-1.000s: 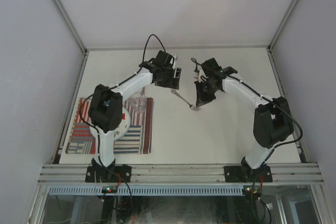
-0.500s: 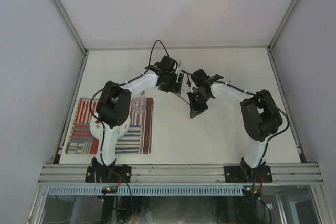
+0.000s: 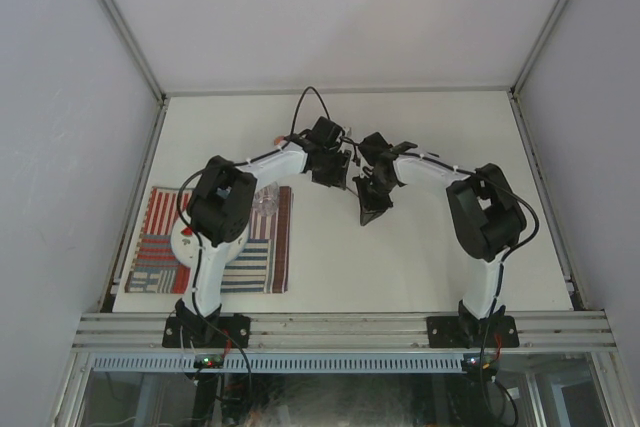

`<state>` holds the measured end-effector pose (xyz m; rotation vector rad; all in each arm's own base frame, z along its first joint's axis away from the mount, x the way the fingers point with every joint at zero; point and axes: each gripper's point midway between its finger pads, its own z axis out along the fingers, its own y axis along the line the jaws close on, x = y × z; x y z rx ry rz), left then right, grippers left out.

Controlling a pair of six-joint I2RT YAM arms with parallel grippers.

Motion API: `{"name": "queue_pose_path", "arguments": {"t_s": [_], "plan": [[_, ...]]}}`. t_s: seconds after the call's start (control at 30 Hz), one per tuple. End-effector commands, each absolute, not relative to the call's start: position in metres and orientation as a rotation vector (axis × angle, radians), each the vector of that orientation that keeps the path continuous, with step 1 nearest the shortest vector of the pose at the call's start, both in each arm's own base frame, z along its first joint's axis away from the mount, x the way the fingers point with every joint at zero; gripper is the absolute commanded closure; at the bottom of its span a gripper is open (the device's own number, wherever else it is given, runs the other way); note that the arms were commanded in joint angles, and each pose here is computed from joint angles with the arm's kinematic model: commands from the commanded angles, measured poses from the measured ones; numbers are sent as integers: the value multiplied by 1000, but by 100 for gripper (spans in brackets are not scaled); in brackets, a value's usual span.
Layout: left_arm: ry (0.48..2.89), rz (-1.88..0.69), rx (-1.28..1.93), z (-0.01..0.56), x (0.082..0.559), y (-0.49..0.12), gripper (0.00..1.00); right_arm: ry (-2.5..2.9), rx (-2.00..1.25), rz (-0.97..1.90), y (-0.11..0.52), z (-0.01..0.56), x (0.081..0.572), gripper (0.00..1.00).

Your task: Set the dinner table for one person

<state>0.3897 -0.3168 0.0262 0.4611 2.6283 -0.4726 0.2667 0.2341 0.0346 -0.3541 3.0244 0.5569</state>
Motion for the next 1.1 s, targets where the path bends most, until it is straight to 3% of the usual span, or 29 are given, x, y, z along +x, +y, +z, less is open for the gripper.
{"name": "queue_pose_path", "arguments": {"t_s": [0.0, 0.67, 1.07], "plan": [[2618, -503, 472, 35, 380, -317, 50, 2990, -333, 533, 236, 36, 284, 100], [2611, -524, 411, 50, 351, -303, 49, 2954, -115, 350, 164, 20, 352, 100], [2557, -484, 426, 83, 349, -293, 47, 2831, -46, 309, 149, 21, 436, 100]]}}
